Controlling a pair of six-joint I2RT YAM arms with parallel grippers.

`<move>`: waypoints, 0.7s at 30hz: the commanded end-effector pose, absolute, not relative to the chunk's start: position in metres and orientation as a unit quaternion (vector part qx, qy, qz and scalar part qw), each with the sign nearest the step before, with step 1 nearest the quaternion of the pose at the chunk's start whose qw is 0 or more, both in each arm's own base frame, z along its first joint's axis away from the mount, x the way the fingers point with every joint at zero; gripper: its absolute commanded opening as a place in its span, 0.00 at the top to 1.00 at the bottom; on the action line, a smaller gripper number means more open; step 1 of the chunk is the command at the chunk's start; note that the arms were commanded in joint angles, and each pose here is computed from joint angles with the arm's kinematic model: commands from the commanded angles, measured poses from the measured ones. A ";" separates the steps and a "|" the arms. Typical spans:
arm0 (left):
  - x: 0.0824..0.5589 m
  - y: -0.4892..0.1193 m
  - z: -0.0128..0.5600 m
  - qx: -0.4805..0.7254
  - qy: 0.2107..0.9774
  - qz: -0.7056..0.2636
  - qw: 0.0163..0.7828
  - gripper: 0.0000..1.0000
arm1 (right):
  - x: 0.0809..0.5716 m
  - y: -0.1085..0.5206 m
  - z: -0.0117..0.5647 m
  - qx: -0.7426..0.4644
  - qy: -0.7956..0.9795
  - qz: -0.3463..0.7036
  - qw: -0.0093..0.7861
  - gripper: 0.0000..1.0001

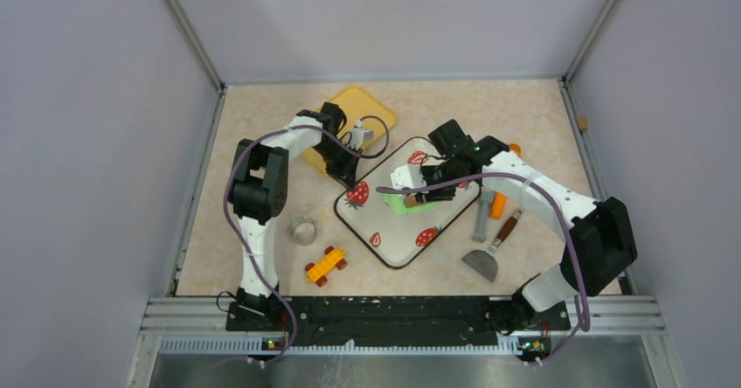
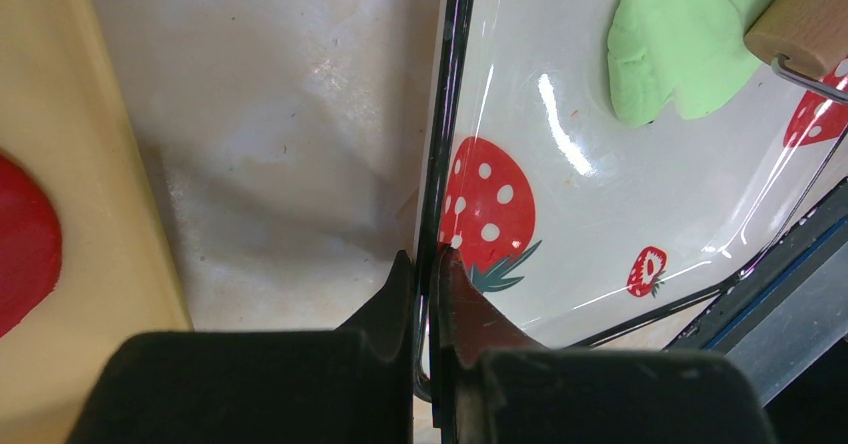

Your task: Roll out the dumpling wrappers from the dough

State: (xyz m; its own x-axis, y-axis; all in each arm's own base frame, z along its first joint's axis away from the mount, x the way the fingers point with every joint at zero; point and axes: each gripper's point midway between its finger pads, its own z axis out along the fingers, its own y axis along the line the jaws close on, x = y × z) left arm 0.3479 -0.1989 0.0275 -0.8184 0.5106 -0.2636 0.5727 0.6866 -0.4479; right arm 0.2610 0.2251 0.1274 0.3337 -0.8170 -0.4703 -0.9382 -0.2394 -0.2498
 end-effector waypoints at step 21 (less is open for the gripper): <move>0.358 -0.205 0.012 0.282 0.921 -0.260 0.065 1.00 | 0.160 0.194 0.103 -0.747 0.617 0.237 0.071 1.00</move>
